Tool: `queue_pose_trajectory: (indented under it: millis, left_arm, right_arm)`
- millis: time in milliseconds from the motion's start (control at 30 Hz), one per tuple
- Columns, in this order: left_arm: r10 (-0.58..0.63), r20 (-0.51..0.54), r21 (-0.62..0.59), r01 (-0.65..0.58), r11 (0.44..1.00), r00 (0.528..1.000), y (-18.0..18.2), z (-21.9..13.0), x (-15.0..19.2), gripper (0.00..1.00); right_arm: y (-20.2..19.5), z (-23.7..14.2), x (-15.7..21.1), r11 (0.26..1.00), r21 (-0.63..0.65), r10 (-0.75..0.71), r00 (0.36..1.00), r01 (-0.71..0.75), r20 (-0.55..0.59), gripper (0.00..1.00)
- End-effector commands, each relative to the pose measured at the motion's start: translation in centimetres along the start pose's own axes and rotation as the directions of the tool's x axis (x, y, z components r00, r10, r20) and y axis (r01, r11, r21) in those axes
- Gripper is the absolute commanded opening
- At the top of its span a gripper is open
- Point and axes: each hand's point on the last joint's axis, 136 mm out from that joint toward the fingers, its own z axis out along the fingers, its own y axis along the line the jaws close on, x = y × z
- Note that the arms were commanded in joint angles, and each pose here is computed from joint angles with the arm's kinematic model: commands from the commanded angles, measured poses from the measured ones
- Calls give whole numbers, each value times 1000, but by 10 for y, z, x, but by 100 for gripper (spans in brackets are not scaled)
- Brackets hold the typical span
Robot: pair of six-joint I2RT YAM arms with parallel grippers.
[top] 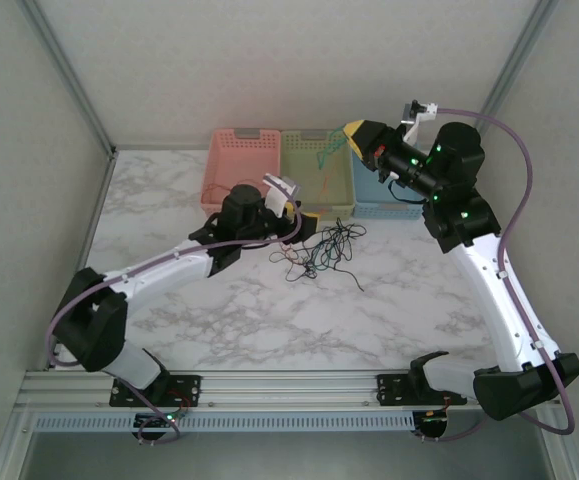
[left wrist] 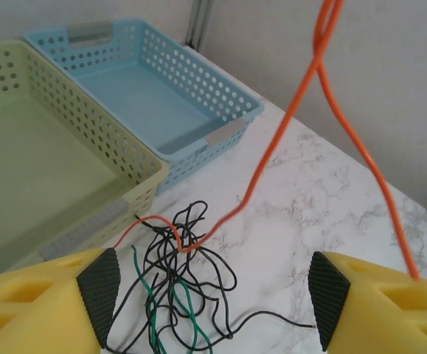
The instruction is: Untangle the cables
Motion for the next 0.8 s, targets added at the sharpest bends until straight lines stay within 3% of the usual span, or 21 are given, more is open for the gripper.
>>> queue_pose_trajectory:
  millis: [0, 300, 400, 533, 767]
  left_arm:
    - [57, 48, 66, -60, 996, 997, -8, 13, -19, 70]
    - [72, 31, 94, -74, 993, 997, -5, 43, -23, 57]
    - [74, 39, 115, -78, 990, 997, -7, 45, -24, 42]
    - [69, 28, 102, -71, 992, 997, -5, 44, -21, 1]
    - [34, 14, 11, -34, 999, 999, 11, 23, 4, 0]
  right_arm:
    - [12, -11, 3, 1000, -28, -9, 1000, 9, 2, 0]
    - [14, -16, 6, 999, -21, -24, 1000, 24, -2, 0]
    - [13, -17, 7, 999, -18, -26, 1000, 26, -4, 0]
    - [13, -22, 7, 999, -7, -49, 999, 49, 3, 0]
    - [17, -35, 2, 987, 46, -153, 987, 151, 43, 0]
